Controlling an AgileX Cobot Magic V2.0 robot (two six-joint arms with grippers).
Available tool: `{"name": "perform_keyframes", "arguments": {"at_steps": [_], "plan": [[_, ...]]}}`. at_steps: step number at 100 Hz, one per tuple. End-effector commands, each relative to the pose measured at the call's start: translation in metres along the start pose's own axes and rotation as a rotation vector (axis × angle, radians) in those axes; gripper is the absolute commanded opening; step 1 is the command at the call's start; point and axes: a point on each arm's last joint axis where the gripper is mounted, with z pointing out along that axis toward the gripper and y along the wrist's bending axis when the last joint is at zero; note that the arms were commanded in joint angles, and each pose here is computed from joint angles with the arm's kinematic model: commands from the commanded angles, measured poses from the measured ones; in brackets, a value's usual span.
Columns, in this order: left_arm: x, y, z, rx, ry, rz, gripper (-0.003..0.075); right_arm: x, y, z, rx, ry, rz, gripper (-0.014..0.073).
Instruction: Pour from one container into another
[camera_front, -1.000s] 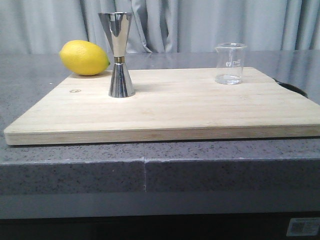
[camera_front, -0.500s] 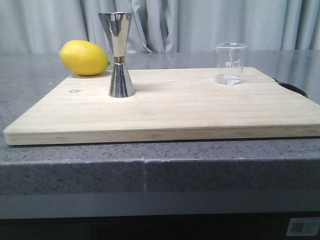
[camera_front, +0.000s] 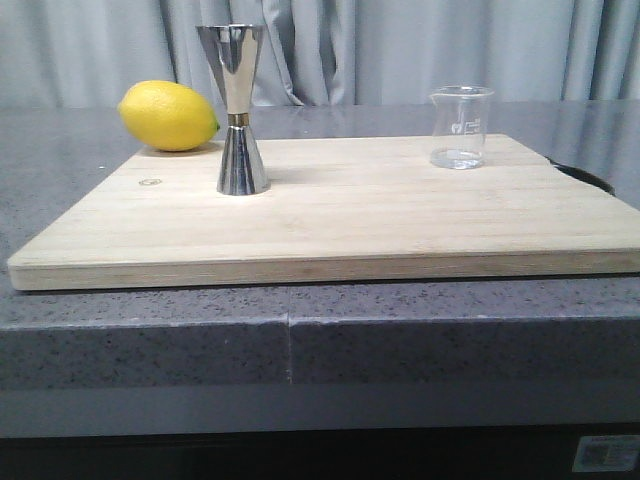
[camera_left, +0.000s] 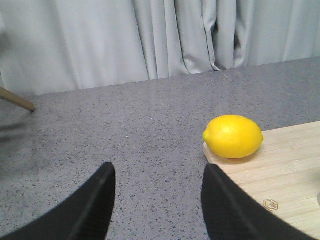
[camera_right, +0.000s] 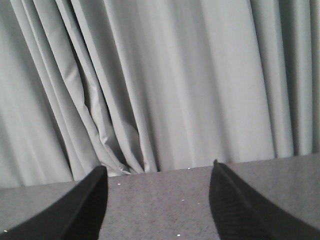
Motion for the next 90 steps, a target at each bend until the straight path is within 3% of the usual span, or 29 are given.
{"name": "perform_keyframes", "arguments": {"at_steps": [1, 10, 38, 77, 90], "plan": [[-0.012, 0.003, -0.003, -0.033, -0.06, -0.009, 0.0356, -0.009, 0.003, -0.004, -0.028, -0.044, -0.14, 0.0395], [-0.012, 0.003, -0.003, -0.033, -0.06, -0.006, 0.0356, -0.001, 0.002, -0.003, -0.025, -0.028, -0.241, 0.0395], [-0.002, 0.002, -0.001, -0.036, -0.032, -0.001, 0.0356, 0.026, -0.004, -0.001, -0.004, 0.048, -0.319, 0.0395], [0.003, -0.007, -0.007, -0.005, -0.069, -0.021, 0.0353, 0.035, -0.008, -0.019, 0.011, 0.038, -0.344, 0.0395], [0.002, -0.014, -0.009, 0.038, -0.084, -0.022, 0.0285, 0.035, -0.01, -0.032, 0.012, 0.01, -0.341, 0.0395]]}}
